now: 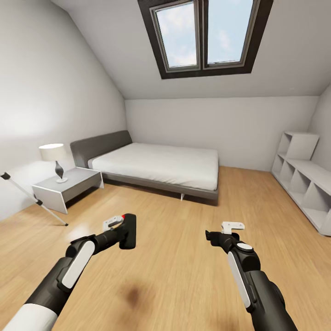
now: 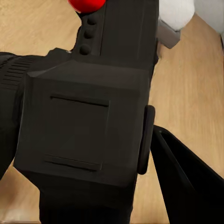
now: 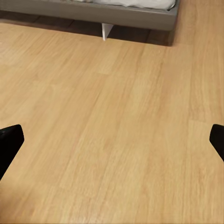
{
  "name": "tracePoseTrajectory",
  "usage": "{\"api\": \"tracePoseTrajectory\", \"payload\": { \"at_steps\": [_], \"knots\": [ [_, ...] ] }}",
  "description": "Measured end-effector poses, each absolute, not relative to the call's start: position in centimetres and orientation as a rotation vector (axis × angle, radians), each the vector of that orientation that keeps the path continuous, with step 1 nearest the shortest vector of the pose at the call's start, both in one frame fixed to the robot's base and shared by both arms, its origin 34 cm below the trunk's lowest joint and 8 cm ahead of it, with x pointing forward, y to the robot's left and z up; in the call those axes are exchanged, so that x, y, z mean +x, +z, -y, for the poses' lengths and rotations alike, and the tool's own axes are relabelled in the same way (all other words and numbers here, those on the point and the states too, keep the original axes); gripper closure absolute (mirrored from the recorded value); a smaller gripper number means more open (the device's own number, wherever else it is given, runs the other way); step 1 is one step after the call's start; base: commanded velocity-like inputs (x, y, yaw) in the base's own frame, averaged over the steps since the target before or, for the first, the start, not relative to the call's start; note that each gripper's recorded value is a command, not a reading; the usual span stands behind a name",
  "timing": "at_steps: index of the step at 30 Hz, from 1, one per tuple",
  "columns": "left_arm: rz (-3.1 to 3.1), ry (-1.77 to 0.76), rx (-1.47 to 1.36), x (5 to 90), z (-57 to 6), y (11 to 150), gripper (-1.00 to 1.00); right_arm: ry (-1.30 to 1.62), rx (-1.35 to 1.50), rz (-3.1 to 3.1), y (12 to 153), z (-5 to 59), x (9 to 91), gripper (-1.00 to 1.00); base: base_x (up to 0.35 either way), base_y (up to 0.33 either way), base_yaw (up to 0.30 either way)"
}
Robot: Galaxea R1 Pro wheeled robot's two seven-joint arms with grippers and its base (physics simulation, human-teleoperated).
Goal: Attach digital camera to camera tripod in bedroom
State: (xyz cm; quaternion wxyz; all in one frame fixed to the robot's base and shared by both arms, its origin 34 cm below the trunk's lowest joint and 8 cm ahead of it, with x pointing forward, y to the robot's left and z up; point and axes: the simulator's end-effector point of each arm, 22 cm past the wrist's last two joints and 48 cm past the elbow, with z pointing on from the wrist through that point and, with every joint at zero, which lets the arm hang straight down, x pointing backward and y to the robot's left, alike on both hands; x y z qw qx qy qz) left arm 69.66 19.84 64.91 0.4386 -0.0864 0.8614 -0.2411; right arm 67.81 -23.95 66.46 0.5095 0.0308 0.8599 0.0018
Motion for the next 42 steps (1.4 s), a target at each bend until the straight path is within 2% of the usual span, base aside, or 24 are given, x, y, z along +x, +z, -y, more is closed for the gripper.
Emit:
{"api": "tracePoseTrajectory", "payload": {
  "at_steps": [11,42],
  "knots": [
    [-2.169,-0.526,-0.266,70.2,-20.4,66.4,1.0,0.002,0.074,-2.072,68.8,24.1,68.3,-1.0,0.0,0.0,0.0],
    [-2.172,-0.535,-0.267,71.3,-20.2,72.6,1.0,0.006,0.068,-2.083,75.0,23.8,69.4,-1.0,0.0,0.0,0.0]
  ]
}}
